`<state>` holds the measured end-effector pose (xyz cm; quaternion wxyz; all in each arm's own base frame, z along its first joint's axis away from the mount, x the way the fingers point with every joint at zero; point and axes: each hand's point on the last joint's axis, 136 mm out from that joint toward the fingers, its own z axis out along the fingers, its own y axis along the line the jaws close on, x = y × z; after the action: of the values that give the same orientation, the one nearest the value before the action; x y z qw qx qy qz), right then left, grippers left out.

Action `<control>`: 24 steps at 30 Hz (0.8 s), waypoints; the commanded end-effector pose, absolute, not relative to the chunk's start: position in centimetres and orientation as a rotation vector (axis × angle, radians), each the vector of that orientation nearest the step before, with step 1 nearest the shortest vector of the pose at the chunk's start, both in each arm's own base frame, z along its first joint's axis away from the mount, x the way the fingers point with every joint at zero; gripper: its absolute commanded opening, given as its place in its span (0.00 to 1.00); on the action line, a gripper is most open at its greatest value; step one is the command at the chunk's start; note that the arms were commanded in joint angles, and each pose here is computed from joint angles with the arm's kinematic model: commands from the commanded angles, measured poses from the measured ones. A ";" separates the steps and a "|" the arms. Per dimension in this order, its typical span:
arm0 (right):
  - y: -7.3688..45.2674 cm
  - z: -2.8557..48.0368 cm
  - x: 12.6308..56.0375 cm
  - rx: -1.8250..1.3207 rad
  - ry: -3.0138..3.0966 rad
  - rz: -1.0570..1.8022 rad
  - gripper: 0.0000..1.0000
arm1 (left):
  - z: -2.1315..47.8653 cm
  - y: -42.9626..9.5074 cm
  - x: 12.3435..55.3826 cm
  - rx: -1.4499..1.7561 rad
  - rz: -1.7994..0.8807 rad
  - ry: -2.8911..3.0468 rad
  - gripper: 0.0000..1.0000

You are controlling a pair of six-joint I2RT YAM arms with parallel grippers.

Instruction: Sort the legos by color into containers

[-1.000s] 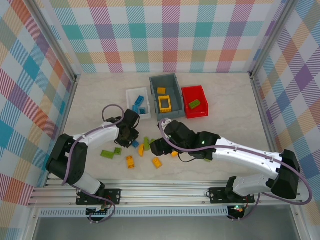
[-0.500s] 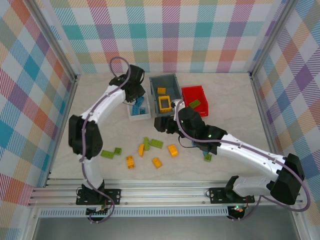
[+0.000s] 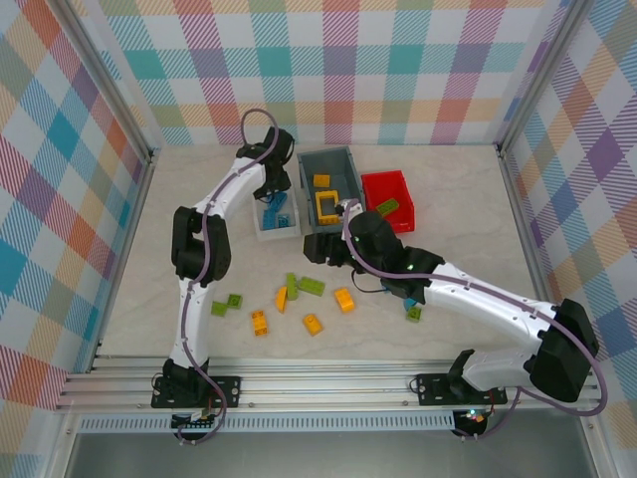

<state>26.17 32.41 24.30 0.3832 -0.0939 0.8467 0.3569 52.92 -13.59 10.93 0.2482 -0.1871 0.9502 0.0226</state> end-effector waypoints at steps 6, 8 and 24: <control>32.2 21.5 25.0 -0.333 2.252 0.872 0.72 | 17.8 -13.4 51.5 -0.473 -0.005 2.514 0.64; 32.9 20.8 24.4 -0.437 2.262 0.858 0.71 | 21.0 -13.5 50.2 -0.479 -0.046 2.464 0.64; 52.3 12.1 15.5 -1.576 2.095 0.888 0.75 | 32.5 2.0 19.7 -1.065 -0.244 1.879 0.71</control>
<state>16.21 51.07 12.73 0.1990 -0.5099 0.7703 0.3271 22.17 0.05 36.51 0.4960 -0.3766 0.7709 -0.1340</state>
